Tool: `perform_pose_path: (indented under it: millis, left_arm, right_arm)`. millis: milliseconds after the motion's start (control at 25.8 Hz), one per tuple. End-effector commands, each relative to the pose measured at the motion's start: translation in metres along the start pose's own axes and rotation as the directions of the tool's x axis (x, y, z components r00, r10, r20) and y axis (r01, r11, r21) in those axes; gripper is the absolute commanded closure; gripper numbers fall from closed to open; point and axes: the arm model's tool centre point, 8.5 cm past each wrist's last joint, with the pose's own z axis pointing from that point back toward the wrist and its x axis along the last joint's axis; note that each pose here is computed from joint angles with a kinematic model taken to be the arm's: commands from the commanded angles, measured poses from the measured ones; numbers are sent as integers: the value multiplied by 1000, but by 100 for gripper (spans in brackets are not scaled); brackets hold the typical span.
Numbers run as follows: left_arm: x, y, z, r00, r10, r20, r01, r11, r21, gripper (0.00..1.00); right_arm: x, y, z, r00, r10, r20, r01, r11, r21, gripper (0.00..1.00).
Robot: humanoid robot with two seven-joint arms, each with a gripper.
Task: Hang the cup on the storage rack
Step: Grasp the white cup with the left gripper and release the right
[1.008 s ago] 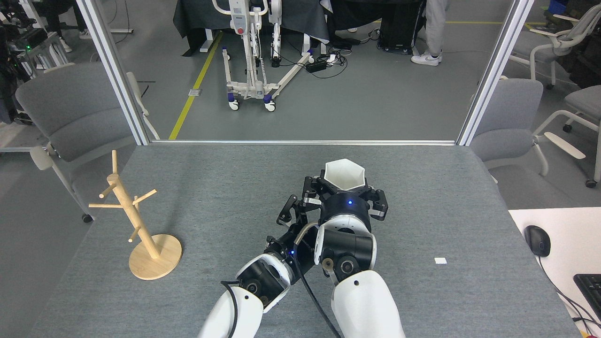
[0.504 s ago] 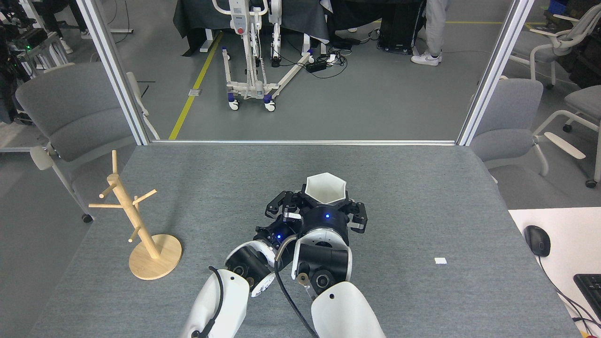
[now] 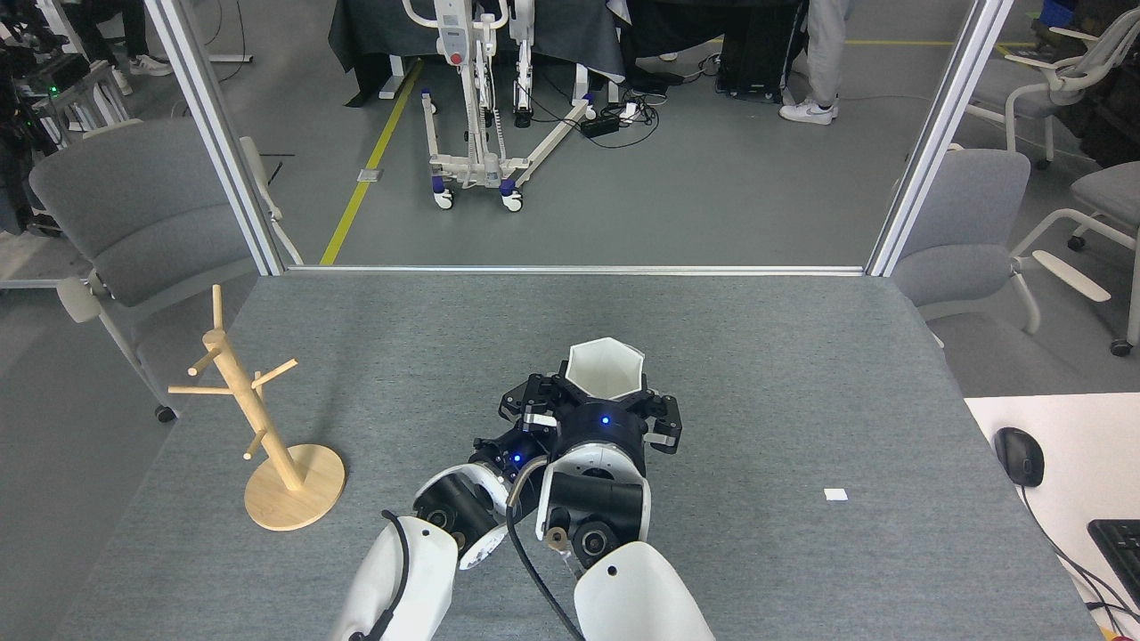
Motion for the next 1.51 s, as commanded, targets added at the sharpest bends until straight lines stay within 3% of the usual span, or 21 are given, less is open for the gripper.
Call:
perform_pose_path:
  millis: [0,78,349,465,581,814,891,1008,1124,1202,1279,1395,1473]
  left_arm:
    - [-4,-2,2,1000,0,3,0,1000,-18,100]
    - [-4,-3,2,1000,1,3,-1,1000,-18,100]
    - [-23,-9,13,999,7,-44,-8,1000,-29,100]
    - [-33,-15,26,997,14,-80,-17,999,-30,100]
    - [-30,-17,43,995,3,-97,-6,1000,-22,100]
    - [12,-37,75,994,54,-92,-57,998,-23,100]
    - [17,-41,84,990,75,-115,-78,997,-18,100]
    - [13,-42,103,980,98,-175,-99,995,3,100]
    - [19,-48,125,969,125,-212,-125,992,14,100]
    - [20,-57,134,962,144,-232,-142,990,22,100]
    - [15,-66,148,951,157,-265,-154,988,34,100]
    - [13,-75,163,944,160,-287,-146,987,71,100]
    - [11,-84,177,939,157,-307,-143,987,70,100]
  right_arm:
    - [5,1,2,1000,16,15,-15,1000,-8,21]
    - [4,0,1,1000,23,20,-23,1000,-14,0]
    - [2,-4,0,999,25,20,-24,999,-40,0]
    - [2,-16,2,1000,21,23,-16,982,-186,0]
    - [4,-31,5,999,-2,48,19,935,-355,0]
    - [-8,-56,10,990,-103,98,141,777,-614,1]
    - [-19,-64,10,988,-130,81,151,725,-672,0]
    - [-48,-74,1,983,-185,17,140,680,-719,0]
    - [-96,-77,-16,960,-266,-85,126,686,-717,2]
    - [-135,-71,-29,939,-320,-128,145,704,-695,3]
    - [-175,-49,-44,955,-270,-125,125,744,-656,1]
    - [-238,-9,-60,988,-140,-60,79,808,-584,1]
    - [-270,31,-61,998,-53,-17,37,861,-508,1]
